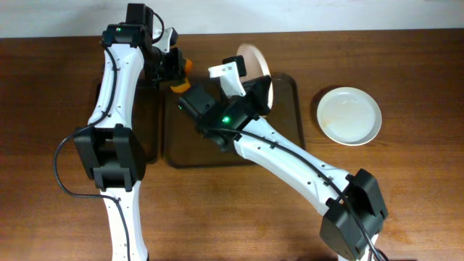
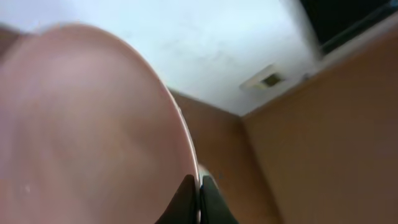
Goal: Clean dirty plates on tray and stack at the side
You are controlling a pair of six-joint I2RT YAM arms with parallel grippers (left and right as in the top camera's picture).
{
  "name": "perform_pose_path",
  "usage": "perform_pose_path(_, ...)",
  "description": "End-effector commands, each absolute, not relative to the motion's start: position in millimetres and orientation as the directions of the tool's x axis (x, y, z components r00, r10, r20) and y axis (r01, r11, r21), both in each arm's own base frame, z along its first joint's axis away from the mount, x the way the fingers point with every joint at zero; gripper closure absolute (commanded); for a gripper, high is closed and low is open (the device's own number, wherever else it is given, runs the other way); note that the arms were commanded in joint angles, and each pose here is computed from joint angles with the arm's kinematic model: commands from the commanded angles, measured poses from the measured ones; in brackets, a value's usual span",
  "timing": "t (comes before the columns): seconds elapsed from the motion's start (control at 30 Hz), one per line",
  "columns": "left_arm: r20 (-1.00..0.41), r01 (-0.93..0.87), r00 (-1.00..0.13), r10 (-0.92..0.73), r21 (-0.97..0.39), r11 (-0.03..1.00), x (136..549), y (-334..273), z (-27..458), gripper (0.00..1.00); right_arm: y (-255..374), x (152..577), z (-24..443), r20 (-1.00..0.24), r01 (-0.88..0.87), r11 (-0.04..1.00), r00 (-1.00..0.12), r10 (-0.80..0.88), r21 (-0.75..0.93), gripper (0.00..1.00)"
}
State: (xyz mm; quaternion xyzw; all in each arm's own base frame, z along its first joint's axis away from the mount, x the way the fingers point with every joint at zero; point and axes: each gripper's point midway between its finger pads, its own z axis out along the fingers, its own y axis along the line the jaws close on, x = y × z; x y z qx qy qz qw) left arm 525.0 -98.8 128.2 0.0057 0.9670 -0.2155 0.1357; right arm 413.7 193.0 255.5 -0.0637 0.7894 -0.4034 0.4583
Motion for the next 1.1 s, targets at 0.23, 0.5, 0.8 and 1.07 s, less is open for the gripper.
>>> perform_pose_path(0.23, -0.297, 0.038, -0.953, -0.066, -0.331, 0.943, 528.4, -79.7, 137.2, 1.00, 36.7, 438.2, 158.0, -0.301, 0.188, 0.968, -0.925, 0.231, 0.167, 0.96)
perform_pose_path(0.5, -0.289, 0.035, -0.955, -0.066, -0.331, 0.943, 526.5, -79.6, 136.5, 1.00, -138.6, 406.6, 100.5, -0.264, 0.553, 0.820, -0.777, 0.572, 0.150, 0.96)
perform_pose_path(0.8, -0.280, -0.075, -0.952, -0.120, -0.166, 0.983, 483.6, -4.2, 195.4, 1.00, -104.6, 419.0, 122.0, -0.238, 0.444, 0.844, -0.822, 0.518, 0.303, 0.39)
perform_pose_path(1.07, -0.052, -0.128, -0.991, -0.122, 0.136, 0.982, 451.7, 46.0, 82.3, 1.00, -83.8, 423.3, 122.7, -0.239, 0.400, 0.868, -0.849, 0.472, 0.295, 0.28)
